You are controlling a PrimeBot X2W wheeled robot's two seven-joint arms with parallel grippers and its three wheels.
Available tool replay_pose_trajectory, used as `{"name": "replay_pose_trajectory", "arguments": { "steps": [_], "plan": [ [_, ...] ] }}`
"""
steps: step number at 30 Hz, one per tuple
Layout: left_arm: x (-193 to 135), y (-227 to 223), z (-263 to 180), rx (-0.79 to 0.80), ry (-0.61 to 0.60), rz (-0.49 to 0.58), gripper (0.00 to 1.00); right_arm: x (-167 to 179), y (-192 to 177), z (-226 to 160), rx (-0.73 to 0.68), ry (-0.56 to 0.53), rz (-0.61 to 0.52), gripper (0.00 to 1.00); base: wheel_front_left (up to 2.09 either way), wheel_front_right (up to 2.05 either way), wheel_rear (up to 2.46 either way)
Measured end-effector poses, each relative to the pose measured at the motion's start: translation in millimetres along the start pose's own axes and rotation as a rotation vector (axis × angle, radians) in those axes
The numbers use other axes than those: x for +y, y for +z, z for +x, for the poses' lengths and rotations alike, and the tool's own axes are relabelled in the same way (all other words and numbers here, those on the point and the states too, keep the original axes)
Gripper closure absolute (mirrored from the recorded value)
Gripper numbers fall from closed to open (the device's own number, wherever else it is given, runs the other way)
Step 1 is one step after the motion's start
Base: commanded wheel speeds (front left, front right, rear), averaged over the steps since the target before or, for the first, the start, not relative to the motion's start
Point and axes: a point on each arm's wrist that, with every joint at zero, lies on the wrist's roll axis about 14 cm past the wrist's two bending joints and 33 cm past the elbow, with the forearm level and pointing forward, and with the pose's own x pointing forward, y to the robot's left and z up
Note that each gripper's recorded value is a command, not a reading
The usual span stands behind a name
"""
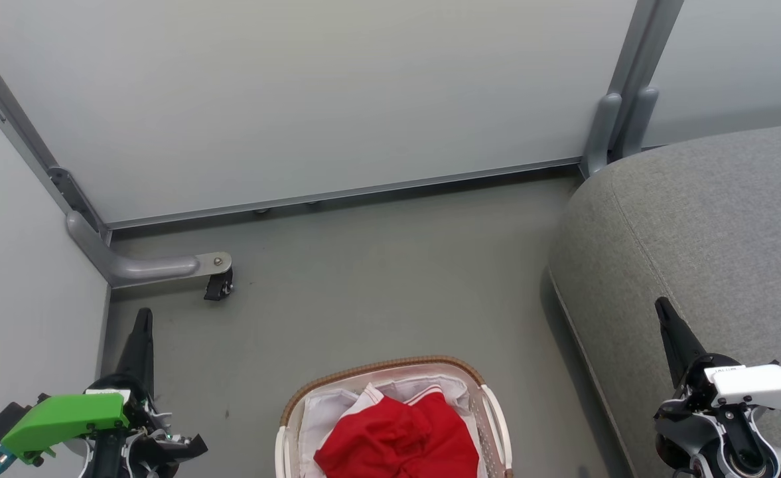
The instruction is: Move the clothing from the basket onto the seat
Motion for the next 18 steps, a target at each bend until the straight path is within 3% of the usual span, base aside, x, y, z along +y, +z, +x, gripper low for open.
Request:
{"name": "replay_pose_trajectory", "arguments": {
  "steps": [13, 14, 18],
  "plan": [
    [0, 0, 0, 0.0, 0.0, 0.0, 1.0, 0, 0, 0, 0.0, 0.0, 0.0, 1.0, 0.0, 0.0, 0.0],
    [1, 0, 0, 0.0, 0.004, -0.001, 0.0, -2, 0, 0, 0.0, -0.004, 0.001, 0.0, 0.0, 0.0, 0.0],
    [22, -2, -9, -0.001, 0.065, -0.01, 0.0, -21, -3, -9, 0.0, -0.063, 0.016, 0.0, 0.0, 0.0, 0.0]
  ]
}}
